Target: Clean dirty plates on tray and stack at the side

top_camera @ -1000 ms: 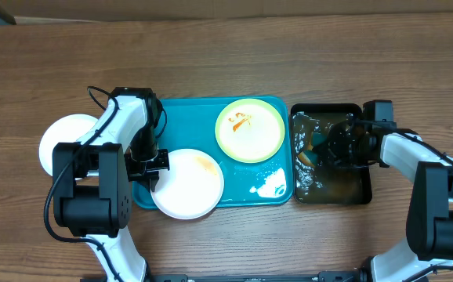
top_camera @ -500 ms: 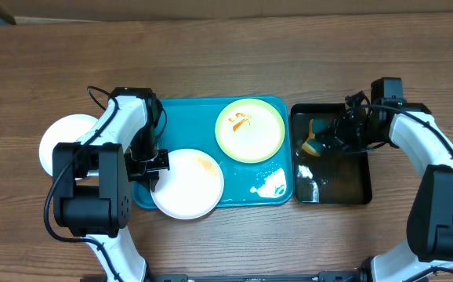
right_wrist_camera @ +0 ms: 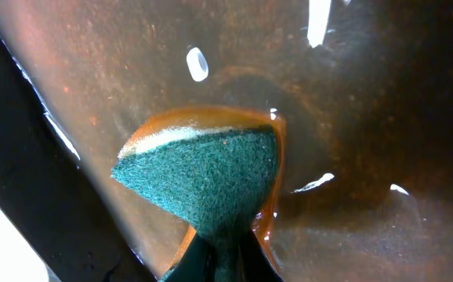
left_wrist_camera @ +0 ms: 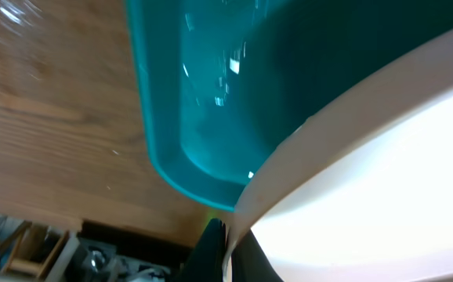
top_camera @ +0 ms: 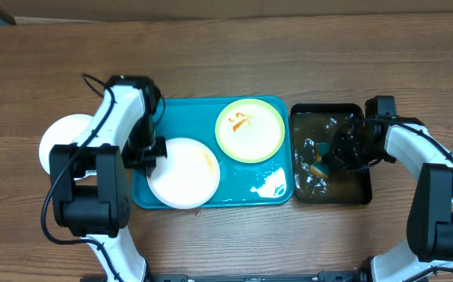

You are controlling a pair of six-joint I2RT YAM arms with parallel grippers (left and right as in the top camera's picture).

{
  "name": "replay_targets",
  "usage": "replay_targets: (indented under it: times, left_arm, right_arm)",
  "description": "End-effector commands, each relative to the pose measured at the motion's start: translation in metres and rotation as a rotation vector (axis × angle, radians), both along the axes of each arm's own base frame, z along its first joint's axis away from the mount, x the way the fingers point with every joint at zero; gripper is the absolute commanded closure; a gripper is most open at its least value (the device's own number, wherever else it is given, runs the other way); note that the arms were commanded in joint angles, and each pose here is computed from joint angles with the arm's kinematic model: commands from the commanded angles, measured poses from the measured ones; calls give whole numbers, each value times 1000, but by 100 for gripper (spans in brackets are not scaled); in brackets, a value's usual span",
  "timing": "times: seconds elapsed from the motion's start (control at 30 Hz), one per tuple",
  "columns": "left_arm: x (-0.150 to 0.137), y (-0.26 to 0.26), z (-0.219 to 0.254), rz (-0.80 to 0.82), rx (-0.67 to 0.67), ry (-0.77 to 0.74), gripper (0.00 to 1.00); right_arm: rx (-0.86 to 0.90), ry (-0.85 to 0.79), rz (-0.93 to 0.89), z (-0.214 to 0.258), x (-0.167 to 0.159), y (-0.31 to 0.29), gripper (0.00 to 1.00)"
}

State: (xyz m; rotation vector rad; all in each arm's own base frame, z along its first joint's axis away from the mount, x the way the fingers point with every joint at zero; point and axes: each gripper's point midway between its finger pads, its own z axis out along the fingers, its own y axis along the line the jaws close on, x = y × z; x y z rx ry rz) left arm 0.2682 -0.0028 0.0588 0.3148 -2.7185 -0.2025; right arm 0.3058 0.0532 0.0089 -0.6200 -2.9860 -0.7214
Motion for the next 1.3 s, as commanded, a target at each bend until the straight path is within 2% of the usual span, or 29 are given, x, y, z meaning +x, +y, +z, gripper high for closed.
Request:
replay_targets:
  times: [0.0, 0.23, 0.43, 0.7, 0.9, 1.07, 1.27]
  left_arm:
    - [38, 7, 43, 46, 55, -206, 96]
    - [52, 29, 100, 67, 175, -445, 96]
    - [57, 21, 127, 46, 175, -571, 96]
    - [35, 13, 92, 1, 173, -450, 96]
    - [0, -11, 52, -110, -21, -279, 96]
    - [-17, -42, 43, -144, -224, -217, 96]
    - [-25, -49, 44, -116, -268, -184, 96]
  right_arm:
    - [-38, 16, 5, -5, -5, -5, 96]
    - [-41, 16, 5, -5, -5, -5, 96]
    - [-41, 16, 5, -5, -5, -5, 96]
    - [-49, 16, 15, -6, -6, -6, 96]
    - [-48, 20, 15, -6, -7, -6, 96]
    - [-48, 24, 15, -6, -8, -6, 96]
    - [-47, 34, 15, -6, -10, -6, 96]
